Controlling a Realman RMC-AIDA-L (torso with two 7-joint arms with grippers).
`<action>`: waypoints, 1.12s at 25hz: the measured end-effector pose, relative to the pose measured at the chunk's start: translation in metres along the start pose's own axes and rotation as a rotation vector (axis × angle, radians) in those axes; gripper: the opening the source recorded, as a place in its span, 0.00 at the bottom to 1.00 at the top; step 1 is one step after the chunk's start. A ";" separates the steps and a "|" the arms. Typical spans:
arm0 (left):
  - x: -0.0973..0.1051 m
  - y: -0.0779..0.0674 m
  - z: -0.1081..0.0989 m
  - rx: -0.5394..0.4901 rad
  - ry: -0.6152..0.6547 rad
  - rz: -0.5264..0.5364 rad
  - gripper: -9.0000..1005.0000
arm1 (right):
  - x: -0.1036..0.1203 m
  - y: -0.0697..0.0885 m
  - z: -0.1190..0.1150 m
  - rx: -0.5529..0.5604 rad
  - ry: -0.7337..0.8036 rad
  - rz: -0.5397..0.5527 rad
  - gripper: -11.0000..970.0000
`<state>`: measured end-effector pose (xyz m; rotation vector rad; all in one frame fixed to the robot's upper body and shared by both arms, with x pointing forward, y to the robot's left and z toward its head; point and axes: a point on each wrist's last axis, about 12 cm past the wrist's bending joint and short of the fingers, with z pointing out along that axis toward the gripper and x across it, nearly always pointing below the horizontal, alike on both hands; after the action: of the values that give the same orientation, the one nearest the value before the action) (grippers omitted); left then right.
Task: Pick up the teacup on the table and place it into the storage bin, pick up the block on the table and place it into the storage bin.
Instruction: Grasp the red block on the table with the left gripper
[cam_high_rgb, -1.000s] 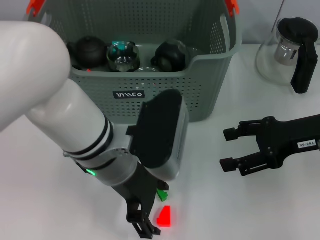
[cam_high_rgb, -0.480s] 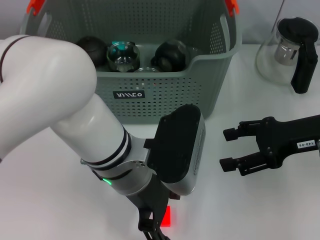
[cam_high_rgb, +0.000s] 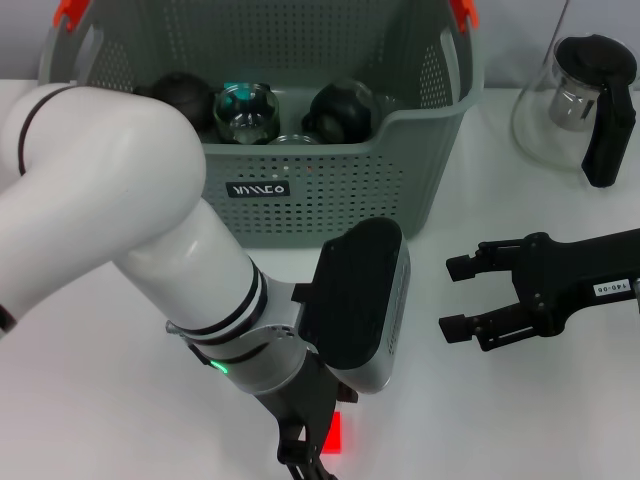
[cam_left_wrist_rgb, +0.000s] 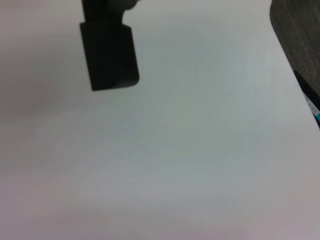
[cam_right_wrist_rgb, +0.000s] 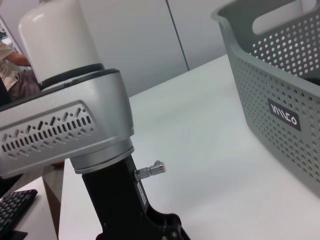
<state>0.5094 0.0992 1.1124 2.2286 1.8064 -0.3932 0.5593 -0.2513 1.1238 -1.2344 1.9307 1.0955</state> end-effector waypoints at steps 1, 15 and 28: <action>0.000 0.000 0.000 0.001 0.001 0.001 0.93 | 0.000 0.000 0.000 0.000 0.000 0.000 0.98; 0.002 0.000 0.004 0.012 0.018 -0.001 0.93 | 0.001 0.000 0.000 0.003 0.000 0.000 0.98; 0.002 -0.003 0.004 0.034 0.030 0.005 0.93 | 0.001 -0.001 0.000 0.006 -0.001 0.001 0.98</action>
<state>0.5070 0.1003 1.1082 2.2736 1.8225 -0.3946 0.5594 -0.2518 1.1230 -1.2301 1.9327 1.0897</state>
